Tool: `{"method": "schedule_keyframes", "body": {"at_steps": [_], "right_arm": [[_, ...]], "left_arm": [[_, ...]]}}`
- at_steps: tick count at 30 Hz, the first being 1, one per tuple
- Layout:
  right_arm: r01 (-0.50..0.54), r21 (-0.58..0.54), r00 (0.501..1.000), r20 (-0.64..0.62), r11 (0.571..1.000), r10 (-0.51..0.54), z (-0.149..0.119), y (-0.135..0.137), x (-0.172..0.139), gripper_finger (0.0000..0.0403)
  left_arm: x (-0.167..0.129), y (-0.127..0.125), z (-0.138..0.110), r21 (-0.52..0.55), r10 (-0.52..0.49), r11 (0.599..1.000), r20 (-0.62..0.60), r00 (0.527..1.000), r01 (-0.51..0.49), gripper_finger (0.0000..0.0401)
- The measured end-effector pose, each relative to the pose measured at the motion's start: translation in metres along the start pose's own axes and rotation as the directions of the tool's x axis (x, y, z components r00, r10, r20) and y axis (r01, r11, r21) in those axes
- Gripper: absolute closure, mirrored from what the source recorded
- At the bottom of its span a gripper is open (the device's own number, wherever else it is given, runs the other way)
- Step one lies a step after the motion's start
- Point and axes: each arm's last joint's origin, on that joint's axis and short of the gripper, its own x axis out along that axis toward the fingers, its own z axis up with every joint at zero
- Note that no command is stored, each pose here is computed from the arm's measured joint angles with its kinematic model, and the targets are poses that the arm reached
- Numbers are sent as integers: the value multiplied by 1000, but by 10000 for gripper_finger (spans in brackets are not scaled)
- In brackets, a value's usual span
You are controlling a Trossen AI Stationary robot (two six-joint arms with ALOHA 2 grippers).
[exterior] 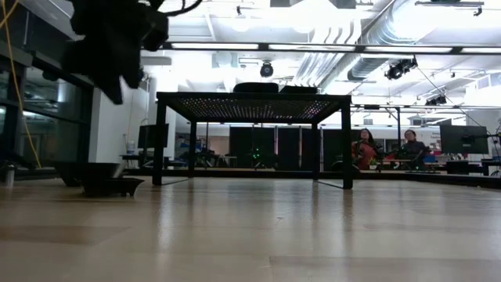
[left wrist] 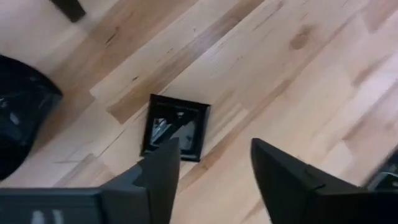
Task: Pick & Place Mini shaped plates
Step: Stack the black square plate on top of the other black square plates on the shelf
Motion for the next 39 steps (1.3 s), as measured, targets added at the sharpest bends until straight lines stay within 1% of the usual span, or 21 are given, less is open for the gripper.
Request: {"method": "schedule_keyframes", "body": {"at_steps": [2, 4, 6, 8, 10, 12, 14, 16, 18, 20, 21, 22, 24, 26, 28, 30, 32, 33, 34, 37, 39], "right_arm": [[-16, -13, 1000, -10, 1000, 15, 0, 0, 0, 244], [-25, -17, 1000, -16, 1000, 24, -1, 1, 0, 244], [-26, -19, 999, -21, 999, 26, -1, 1, 0, 244], [-26, -19, 999, -22, 999, 26, -1, 0, 0, 245], [-31, -20, 999, -25, 999, 30, -2, 0, -1, 246], [-38, -24, 999, -26, 999, 38, -2, 0, -1, 246], [-45, -24, 999, -31, 999, 44, -2, 0, -1, 246], [-44, -27, 998, -35, 999, 43, -2, 0, -1, 245], [-42, -29, 998, -38, 999, 41, -2, 0, -1, 245], [-45, -39, 998, -38, 998, 43, -2, 0, -1, 246], [-47, -39, 998, -40, 998, 45, -2, 1, -1, 247], [-47, -39, 998, -39, 998, 46, -2, 0, -1, 247], [-48, -39, 998, -38, 998, 47, -3, 0, -1, 246], [-47, -38, 998, -38, 998, 46, -2, 0, -1, 245], [-49, -38, 998, -39, 998, 48, -2, 0, -1, 245], [-53, -37, 998, -39, 998, 52, -2, 1, 0, 247], [-58, -37, 998, -39, 998, 56, -2, 1, -1, 249], [-61, -35, 997, -41, 998, 60, -2, 1, 0, 249], [-61, -35, 997, -41, 998, 60, -2, 2, 0, 249], [-63, -33, 997, -45, 997, 62, -1, 2, 1, 247], [-64, -28, 997, -46, 998, 63, -1, 2, 1, 247]], "left_arm": [[3, 2, -1, 4, 42, 999, -6, 999, -42, 193], [8, 1, -1, 2, 53, 999, -9, 999, -53, 184], [11, 4, -2, -22, 99, 995, -29, 995, -100, 182], [15, 3, -2, -71, 112, 991, -26, 993, -113, 182], [21, 5, -4, -88, 158, 983, -45, 986, -161, 181], [26, 3, -4, -105, 156, 981, -62, 986, -162, 181], [31, 6, -6, -100, 200, 973, -94, 975, -209, 181], [39, 4, -6, -98, 204, 972, -113, 972, -216, 181], [45, 5, -7, -72, 235, 967, -134, 963, -246, 181], [50, 1, -6, -70, 208, 973, -140, 968, -220, 181], [53, 1, -7, -64, 219, 971, -148, 964, -230, 181], [56, 4, -8, -58, 250, 963, -161, 955, -261, 181], [64, 2, -8, -59, 249, 964, -161, 955, -261, 181], [68, 5, -10, -46, 298, 950, -180, 938, -310, 181], [75, 4, -8, -47, 296, 950, -178, 939, -308, 181], [79, 7, -8, -30, 323, 942, -194, 926, -335, 181], [84, 5, -4, -35, 293, 951, -203, 934, -306, 181], [86, 6, -2, -27, 294, 952, -208, 933, -306, 181], [86, 9, -2, -14, 312, 947, -218, 925, -322, 181], [92, 10, 4, -12, 310, 948, -215, 926, -320, 181], [90, 14, 5, -1, 331, 940, -226, 916, -340, 181]]}}
